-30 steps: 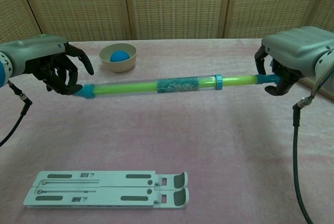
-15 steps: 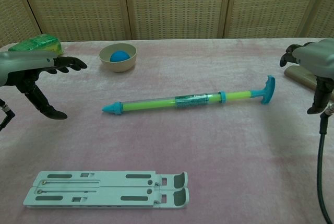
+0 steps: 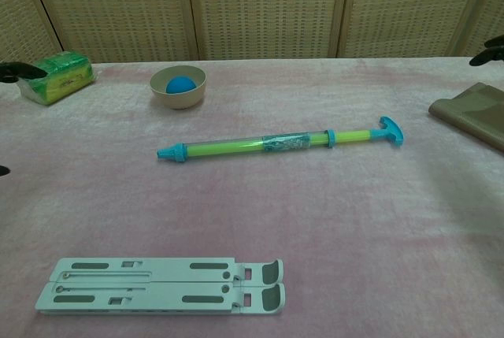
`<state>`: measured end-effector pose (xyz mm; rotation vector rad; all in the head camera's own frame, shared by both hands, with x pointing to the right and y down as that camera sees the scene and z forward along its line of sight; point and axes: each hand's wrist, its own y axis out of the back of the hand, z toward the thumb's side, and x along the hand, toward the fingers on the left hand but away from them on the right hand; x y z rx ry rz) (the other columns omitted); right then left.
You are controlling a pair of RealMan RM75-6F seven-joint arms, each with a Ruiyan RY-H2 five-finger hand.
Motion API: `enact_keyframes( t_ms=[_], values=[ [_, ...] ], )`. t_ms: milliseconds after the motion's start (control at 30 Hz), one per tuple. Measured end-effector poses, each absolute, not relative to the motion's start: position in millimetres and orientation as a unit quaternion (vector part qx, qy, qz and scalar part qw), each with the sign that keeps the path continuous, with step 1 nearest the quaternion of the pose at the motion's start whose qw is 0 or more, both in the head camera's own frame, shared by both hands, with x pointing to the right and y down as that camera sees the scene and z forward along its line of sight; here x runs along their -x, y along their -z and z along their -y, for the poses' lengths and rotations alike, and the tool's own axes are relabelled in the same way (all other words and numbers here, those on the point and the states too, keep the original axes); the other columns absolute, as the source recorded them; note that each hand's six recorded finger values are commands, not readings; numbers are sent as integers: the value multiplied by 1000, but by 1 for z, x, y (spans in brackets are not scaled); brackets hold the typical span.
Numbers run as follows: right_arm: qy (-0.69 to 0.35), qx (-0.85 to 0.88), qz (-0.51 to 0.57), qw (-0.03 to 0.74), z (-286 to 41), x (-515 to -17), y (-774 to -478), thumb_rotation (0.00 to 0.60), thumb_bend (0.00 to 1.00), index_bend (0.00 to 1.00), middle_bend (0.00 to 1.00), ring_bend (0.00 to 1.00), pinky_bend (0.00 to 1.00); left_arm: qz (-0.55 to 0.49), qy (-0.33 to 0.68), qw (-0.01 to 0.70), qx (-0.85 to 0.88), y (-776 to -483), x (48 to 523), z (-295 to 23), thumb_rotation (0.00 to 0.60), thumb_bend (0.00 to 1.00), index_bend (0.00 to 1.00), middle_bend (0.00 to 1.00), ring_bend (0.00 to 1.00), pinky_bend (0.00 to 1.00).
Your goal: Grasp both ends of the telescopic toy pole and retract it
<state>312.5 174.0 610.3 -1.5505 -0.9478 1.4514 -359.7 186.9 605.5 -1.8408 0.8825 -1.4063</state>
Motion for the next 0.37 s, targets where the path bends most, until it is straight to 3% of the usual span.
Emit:
enact_keyframes(
  t_ms=[167, 367],
  values=[
    [-514, 625, 394, 436, -200, -347, -597, 600, 239, 122, 0, 0, 0, -350, 558, 363, 659, -593, 411, -225, 600, 223, 0, 0, 0, 0],
    [-486, 625, 407, 455, -232, -379, -582, 600, 238, 121, 0, 0, 0, -362, 567, 361, 646, -584, 430, -246, 600, 223, 0, 0, 0, 0]
  ],
)
